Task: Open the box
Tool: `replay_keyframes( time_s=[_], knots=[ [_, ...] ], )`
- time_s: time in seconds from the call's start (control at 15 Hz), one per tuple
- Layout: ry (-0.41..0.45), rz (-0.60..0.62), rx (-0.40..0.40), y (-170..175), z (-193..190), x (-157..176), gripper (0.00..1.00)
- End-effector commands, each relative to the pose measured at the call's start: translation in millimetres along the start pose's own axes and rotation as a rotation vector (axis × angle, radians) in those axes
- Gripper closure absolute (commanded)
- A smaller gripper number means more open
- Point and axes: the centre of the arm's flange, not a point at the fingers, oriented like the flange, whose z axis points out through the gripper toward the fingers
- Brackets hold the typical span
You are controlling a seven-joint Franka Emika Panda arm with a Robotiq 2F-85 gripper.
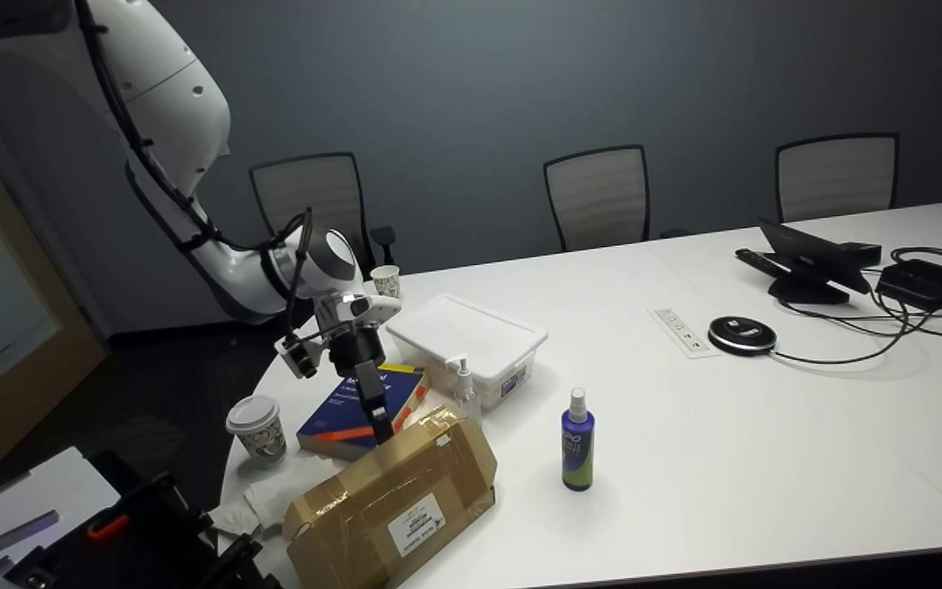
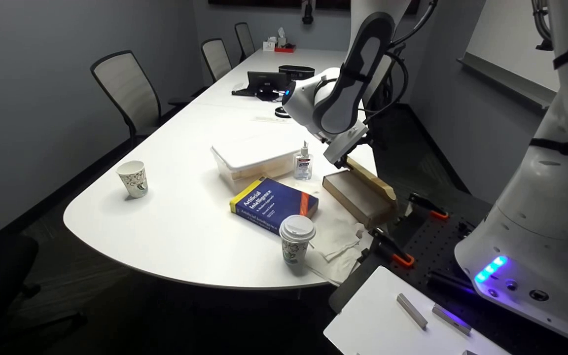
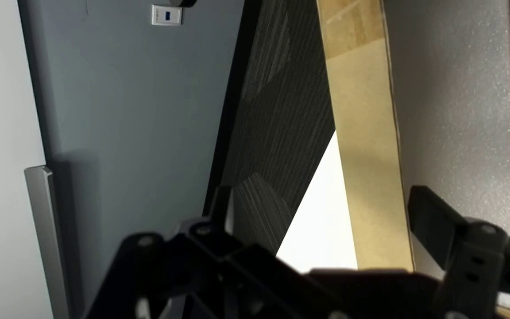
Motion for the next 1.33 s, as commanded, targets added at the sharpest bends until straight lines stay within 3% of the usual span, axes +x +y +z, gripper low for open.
replay_keyframes(
  time_s=[0.0, 0.67, 1.0, 1.27],
  knots=[
    [0.015, 0.016, -0.024, 19.3, -12.3, -14.2, 0.00],
    [0.010, 0.012, -0.086, 37.7, -32.3, -14.7, 0.00],
    [0.014, -0.029, 0.039, 44.3, -54.9, -22.2, 0.00],
    [0.030, -0.106, 0.232, 59.8, -75.7, -30.6, 0.00]
  ],
)
